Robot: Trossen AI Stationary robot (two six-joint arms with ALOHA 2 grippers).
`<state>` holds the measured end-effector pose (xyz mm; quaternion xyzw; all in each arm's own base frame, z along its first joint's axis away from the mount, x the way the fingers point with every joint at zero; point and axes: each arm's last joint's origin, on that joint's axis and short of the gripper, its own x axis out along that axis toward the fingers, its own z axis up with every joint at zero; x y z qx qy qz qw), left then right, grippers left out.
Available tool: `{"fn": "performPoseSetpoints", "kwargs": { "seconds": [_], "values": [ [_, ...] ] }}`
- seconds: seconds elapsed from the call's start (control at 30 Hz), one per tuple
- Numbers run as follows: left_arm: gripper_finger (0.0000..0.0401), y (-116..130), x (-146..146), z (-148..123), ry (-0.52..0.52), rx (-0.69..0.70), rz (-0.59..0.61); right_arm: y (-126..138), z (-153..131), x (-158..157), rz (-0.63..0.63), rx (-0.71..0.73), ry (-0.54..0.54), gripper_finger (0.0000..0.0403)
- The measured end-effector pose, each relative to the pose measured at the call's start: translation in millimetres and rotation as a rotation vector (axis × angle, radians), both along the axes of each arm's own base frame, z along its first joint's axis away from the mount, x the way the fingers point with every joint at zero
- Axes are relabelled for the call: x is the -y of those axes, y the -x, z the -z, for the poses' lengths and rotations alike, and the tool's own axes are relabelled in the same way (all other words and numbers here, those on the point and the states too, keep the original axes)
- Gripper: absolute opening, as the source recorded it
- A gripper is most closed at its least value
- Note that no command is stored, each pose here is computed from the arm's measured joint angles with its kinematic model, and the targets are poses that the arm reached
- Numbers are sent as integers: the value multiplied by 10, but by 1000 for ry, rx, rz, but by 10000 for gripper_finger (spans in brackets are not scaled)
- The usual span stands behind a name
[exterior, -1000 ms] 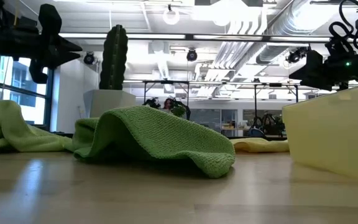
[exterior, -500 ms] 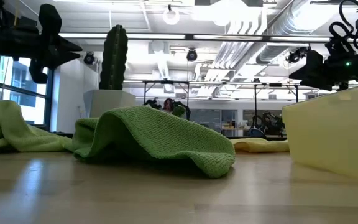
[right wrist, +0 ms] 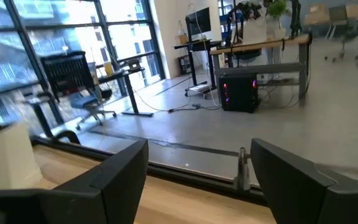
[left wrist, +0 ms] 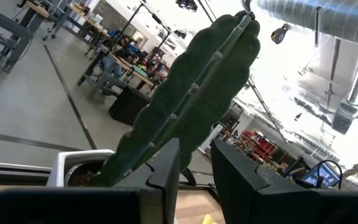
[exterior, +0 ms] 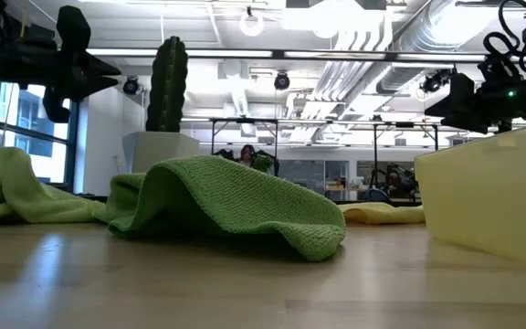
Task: Roll microfiber towels into tight, uniform cylinder then place into a basket
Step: Fold the yellow towel
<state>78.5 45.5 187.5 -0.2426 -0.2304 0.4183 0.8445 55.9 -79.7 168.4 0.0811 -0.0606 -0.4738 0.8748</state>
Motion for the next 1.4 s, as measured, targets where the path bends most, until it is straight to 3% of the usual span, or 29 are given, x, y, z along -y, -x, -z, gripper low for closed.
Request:
{"fn": "performPoseSetpoints", "kwargs": {
  "seconds": [0.13, 0.43, 0.7, 0.9, 1.03, 1.17, 1.4],
  "values": [
    [83, 0, 0, 0, 0, 0, 0, 0, -3, 0, -5, 129, -80, 275],
    [83, 0, 0, -1, 0, 1, 0, 9, -160, -15, -19, 231, 48, 275],
    [83, 0, 0, -3, 0, 3, -1, 10, -167, -17, -35, 331, -8, 275],
    [83, 1, 0, -3, 0, 3, -3, 12, -178, -18, -31, 330, 7, 275],
    [83, 1, 0, -2, 0, 3, -3, 33, -246, -25, 5, 375, 70, 275],
    [83, 1, 0, -2, 0, 3, -3, 47, -390, -80, -66, 385, 238, 275],
    [83, 2, -1, -4, 0, 4, -5, 80, -699, -138, -79, 368, 328, 275]
  ]
}}
